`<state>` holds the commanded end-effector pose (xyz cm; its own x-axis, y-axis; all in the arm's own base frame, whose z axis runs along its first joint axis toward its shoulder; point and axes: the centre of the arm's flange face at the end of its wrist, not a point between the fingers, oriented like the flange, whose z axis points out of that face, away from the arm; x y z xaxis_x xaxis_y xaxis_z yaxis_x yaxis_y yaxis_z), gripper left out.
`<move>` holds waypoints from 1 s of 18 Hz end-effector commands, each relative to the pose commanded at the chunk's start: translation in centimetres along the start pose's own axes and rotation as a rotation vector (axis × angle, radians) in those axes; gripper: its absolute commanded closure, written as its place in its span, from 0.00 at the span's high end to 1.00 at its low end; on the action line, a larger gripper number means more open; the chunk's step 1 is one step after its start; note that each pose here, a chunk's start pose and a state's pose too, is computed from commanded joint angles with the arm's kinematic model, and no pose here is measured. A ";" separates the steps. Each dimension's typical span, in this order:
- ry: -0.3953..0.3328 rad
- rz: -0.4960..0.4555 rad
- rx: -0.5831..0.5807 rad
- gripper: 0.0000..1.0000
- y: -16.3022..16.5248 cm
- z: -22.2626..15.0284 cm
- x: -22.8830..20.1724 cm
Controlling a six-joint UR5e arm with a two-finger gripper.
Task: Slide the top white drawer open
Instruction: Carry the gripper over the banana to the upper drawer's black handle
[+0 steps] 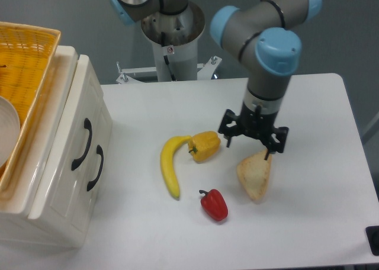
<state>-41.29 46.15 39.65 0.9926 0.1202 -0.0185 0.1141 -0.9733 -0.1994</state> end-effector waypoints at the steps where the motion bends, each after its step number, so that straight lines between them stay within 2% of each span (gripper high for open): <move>1: -0.002 -0.006 -0.002 1.00 -0.3 0.0 0.4; 11: -0.015 -0.037 -0.071 1.00 -4.4 1.5 6.3; 18: 0.005 -0.074 -0.084 1.00 -5.6 1.9 8.3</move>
<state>-33.74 52.96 38.80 0.9814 0.1919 -0.0019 0.1903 -0.9747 -0.1170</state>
